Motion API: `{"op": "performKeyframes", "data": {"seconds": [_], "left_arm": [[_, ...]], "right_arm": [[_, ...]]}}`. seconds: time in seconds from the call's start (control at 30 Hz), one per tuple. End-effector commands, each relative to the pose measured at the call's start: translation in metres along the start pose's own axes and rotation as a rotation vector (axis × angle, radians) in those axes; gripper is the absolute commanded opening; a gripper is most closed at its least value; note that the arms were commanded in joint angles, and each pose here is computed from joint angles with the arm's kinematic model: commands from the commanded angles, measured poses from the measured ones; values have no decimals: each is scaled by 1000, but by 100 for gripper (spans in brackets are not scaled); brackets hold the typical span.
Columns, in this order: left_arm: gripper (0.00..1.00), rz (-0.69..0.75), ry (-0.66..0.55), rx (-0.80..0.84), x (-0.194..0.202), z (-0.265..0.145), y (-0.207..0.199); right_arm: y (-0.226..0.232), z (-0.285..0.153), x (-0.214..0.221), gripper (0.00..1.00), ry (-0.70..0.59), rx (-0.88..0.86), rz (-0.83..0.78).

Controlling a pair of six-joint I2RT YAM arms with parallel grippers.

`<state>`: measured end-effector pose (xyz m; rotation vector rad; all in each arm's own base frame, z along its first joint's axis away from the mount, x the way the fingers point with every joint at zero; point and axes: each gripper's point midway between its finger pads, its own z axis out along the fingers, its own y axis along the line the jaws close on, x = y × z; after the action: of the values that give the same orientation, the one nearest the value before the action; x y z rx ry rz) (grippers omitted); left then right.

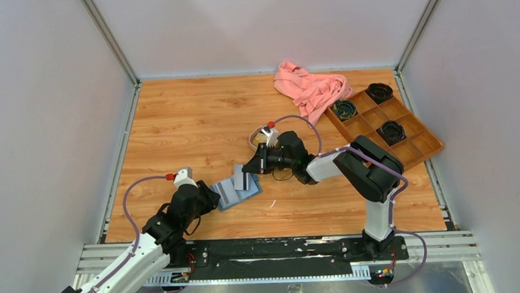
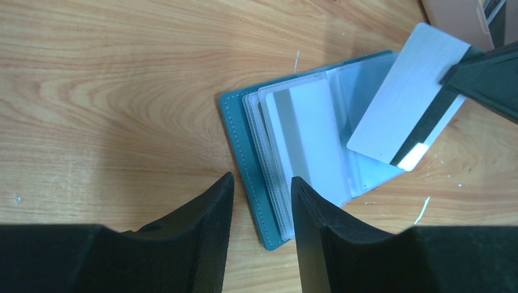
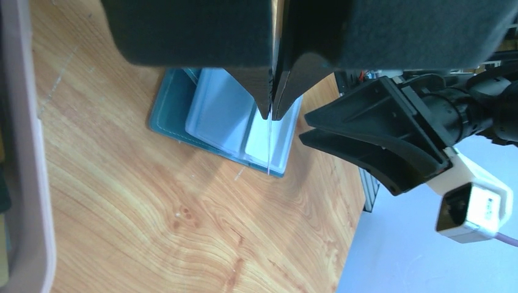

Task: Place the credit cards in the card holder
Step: Insert the credit card into the card holder.

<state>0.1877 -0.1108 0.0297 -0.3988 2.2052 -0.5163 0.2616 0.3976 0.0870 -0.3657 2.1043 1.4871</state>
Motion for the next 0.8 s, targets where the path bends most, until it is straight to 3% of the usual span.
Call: {"op": "performKeyframes", "data": {"seconds": [0.0, 0.3, 0.77], "left_arm": [[45, -14, -33, -6, -9, -2, -2], [47, -9, 22, -26, 5, 7, 3], [38, 9, 56, -87, 14, 9, 16]], "right_arm": [[-13, 0, 0, 0, 10, 53, -7], [-12, 8, 15, 0, 61, 35, 21], [2, 3, 1, 0, 27, -31, 36]]}}
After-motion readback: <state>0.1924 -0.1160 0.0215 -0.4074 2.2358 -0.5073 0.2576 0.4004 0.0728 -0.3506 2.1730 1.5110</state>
